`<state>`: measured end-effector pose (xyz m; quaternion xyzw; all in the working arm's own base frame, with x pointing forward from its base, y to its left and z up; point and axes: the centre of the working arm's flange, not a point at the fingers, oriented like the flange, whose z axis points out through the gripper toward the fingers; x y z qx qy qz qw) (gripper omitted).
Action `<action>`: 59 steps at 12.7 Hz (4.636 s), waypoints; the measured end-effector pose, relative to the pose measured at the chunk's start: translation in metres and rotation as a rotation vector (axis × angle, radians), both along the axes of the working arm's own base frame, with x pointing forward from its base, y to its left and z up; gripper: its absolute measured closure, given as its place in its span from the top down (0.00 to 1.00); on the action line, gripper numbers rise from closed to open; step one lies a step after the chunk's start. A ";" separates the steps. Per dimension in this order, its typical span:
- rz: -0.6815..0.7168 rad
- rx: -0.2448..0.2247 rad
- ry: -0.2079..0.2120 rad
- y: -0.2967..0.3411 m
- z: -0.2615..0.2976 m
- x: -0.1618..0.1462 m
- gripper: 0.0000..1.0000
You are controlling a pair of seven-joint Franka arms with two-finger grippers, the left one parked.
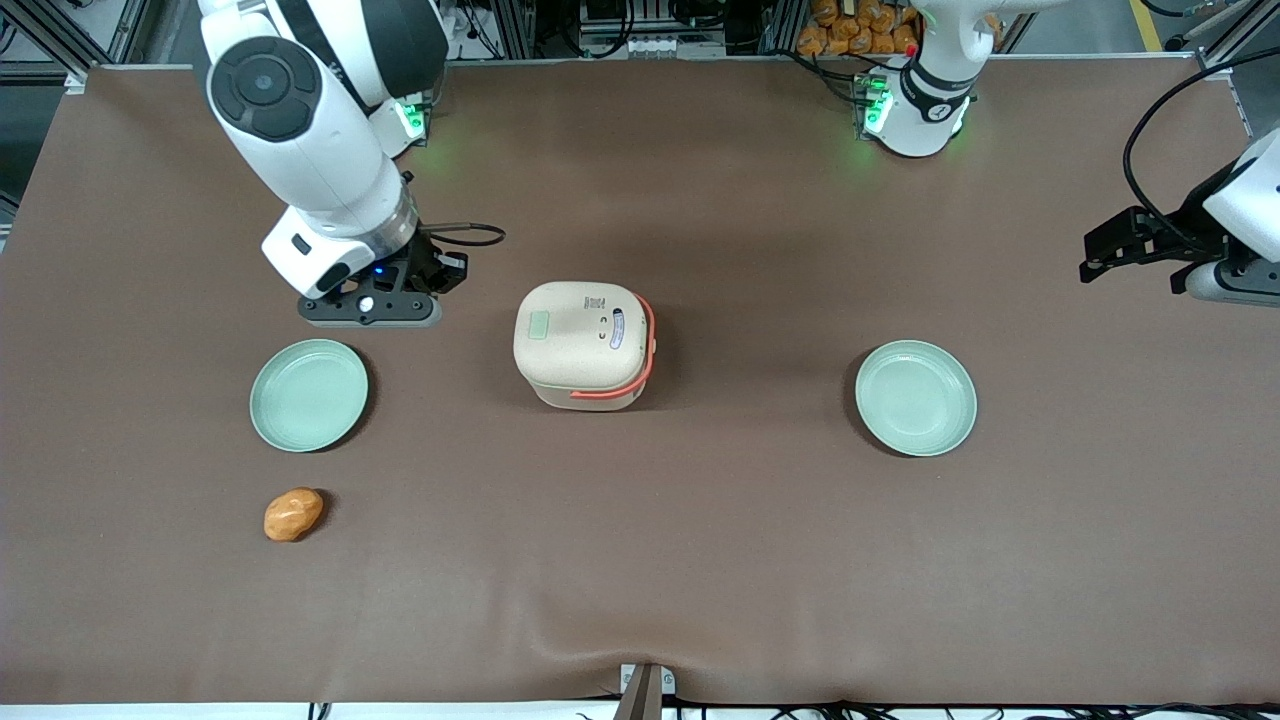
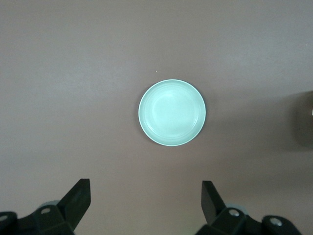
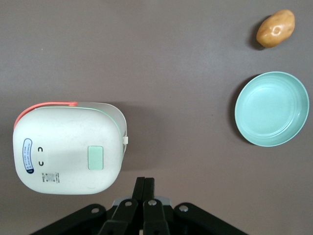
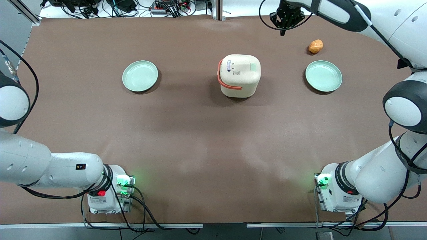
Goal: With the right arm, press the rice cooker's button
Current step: 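Move the right gripper out toward the white rice cooker, then position the closed right gripper above the cooker's pale green button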
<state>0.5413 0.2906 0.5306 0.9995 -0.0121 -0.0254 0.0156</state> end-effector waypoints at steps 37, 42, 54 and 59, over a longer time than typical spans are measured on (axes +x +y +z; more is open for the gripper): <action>-0.027 -0.007 0.005 0.044 -0.020 -0.033 0.01; -0.023 -0.012 -0.020 0.082 -0.076 -0.042 0.01; -0.027 -0.036 -0.041 0.099 -0.140 -0.038 0.01; -0.030 -0.054 -0.031 0.092 -0.153 -0.039 0.01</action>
